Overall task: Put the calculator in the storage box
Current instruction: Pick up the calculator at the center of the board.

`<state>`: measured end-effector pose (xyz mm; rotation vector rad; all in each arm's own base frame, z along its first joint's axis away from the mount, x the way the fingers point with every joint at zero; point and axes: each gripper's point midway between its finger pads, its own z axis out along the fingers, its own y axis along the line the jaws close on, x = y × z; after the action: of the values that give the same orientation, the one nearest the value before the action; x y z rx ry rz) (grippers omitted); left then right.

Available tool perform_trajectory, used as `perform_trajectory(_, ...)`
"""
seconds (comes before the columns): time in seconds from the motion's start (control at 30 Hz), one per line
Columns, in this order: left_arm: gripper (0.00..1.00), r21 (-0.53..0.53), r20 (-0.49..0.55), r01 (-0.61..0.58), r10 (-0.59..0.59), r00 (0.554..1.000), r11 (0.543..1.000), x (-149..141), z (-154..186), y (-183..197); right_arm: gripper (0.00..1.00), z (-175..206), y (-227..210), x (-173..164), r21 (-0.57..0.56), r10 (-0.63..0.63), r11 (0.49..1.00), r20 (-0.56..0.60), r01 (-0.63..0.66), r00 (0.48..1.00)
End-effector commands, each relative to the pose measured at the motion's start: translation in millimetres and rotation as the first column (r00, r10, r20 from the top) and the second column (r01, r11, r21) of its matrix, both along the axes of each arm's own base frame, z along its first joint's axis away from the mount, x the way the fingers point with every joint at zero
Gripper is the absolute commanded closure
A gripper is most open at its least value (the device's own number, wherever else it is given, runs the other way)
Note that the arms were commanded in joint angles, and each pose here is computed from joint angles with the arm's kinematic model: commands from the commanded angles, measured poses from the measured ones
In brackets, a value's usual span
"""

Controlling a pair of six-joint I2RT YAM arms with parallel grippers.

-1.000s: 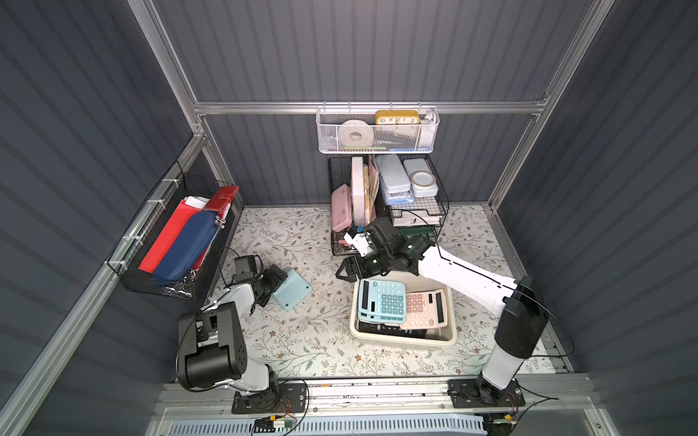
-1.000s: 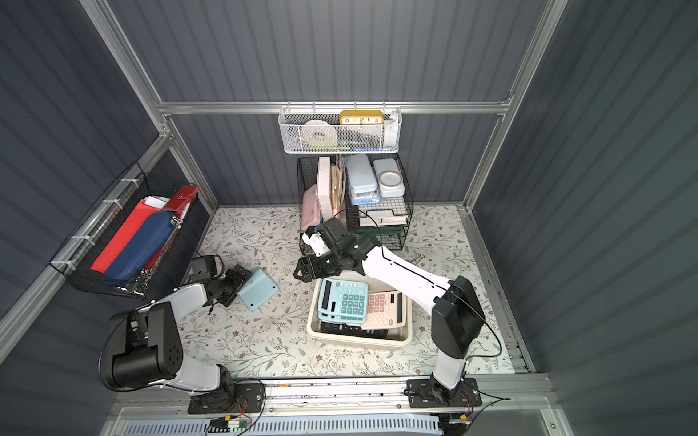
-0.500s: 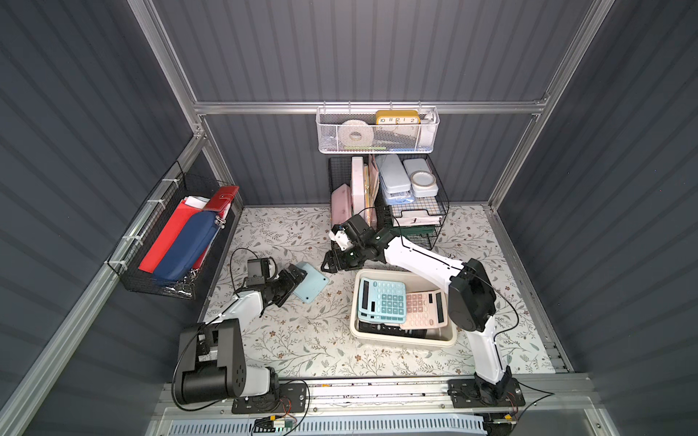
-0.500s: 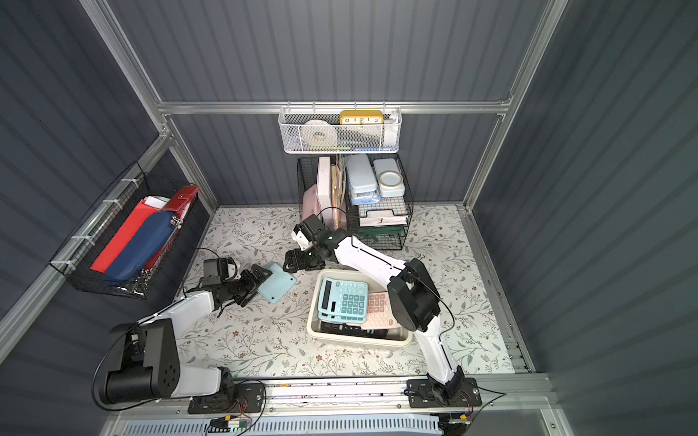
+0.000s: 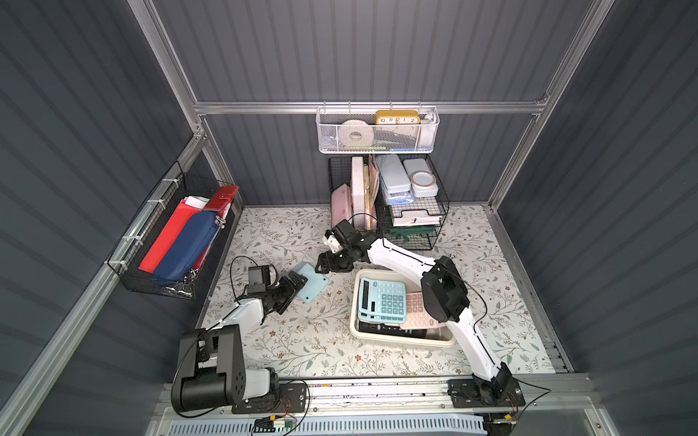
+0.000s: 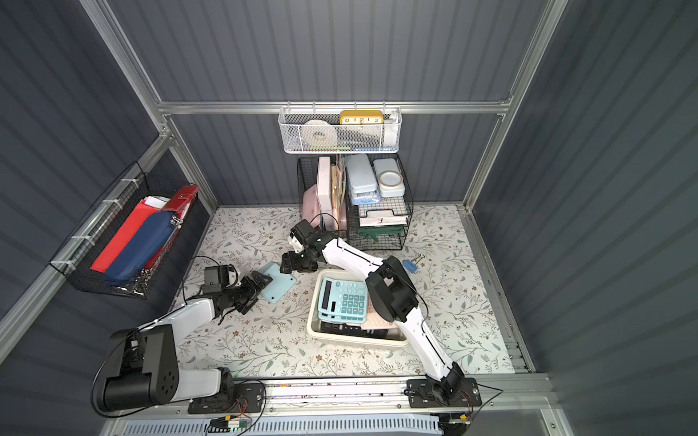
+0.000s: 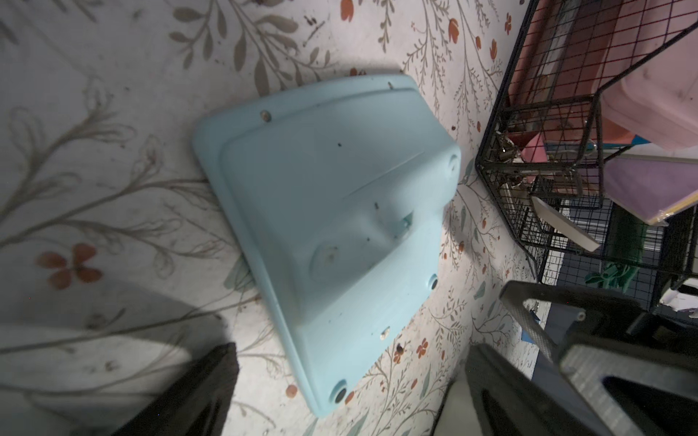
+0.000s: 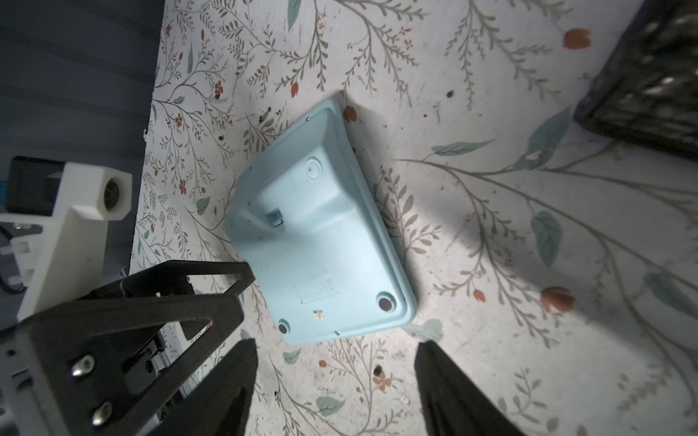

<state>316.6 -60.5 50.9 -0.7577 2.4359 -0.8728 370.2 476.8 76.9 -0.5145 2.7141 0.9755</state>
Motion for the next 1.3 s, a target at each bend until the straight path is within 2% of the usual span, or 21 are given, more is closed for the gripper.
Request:
perform_trajectory(0.0, 0.04, -0.024, 0.003, 0.005, -0.004, 1.0, 1.0, 0.1, -4.9, -3.1, 0.34, -7.4, 10.3, -0.6, 0.023, 0.011, 1.0, -0.034, -0.01, 0.999)
perform_trajectory(0.17, 0.12, -0.095, 0.052, 0.038, -0.033, 0.998, 0.995, 2.4, 5.7, -14.0, 0.4, -27.4, 17.3, -4.8, 0.041, 0.021, 0.999, -0.094, -0.017, 0.995)
perform_trajectory(0.3, 0.18, -0.137, 0.107, 0.06, -0.046, 0.993, 0.989, 3.5, 23.5, -20.4, 0.47, -29.4, 23.8, -12.3, 0.077, 0.044, 0.996, -0.135, -0.034, 0.99)
perform_trajectory(0.4, 0.23, -0.185, 0.152, 0.086, -0.058, 0.987, 0.979, 3.7, 40.8, -27.5, 0.48, -27.1, 25.8, -14.2, 0.093, 0.049, 0.995, -0.147, -0.036, 0.988)
perform_trajectory(0.57, 0.39, -0.232, 0.204, 0.111, -0.064, 0.977, 0.966, 3.2, 63.2, -33.8, 0.5, -26.7, 26.6, -14.8, 0.101, 0.043, 0.995, -0.159, -0.027, 0.986)
perform_trajectory(0.83, 0.62, -0.189, 0.145, 0.082, -0.055, 0.988, 0.979, 3.4, 44.7, -27.5, 0.51, -17.3, 28.8, -15.9, 0.13, 0.044, 0.991, -0.16, -0.023, 0.986)
perform_trajectory(1.17, 0.64, -0.113, 0.077, 0.031, -0.022, 0.997, 0.993, 6.0, 23.5, -15.0, 0.51, -12.0, 29.4, -16.4, 0.142, 0.044, 0.99, -0.158, -0.021, 0.986)
perform_trajectory(1.27, 0.68, -0.111, 0.067, 0.03, -0.022, 0.997, 0.993, 6.3, 19.3, -14.7, 0.51, -9.1, 29.8, -17.0, 0.149, 0.047, 0.989, -0.159, -0.023, 0.986)
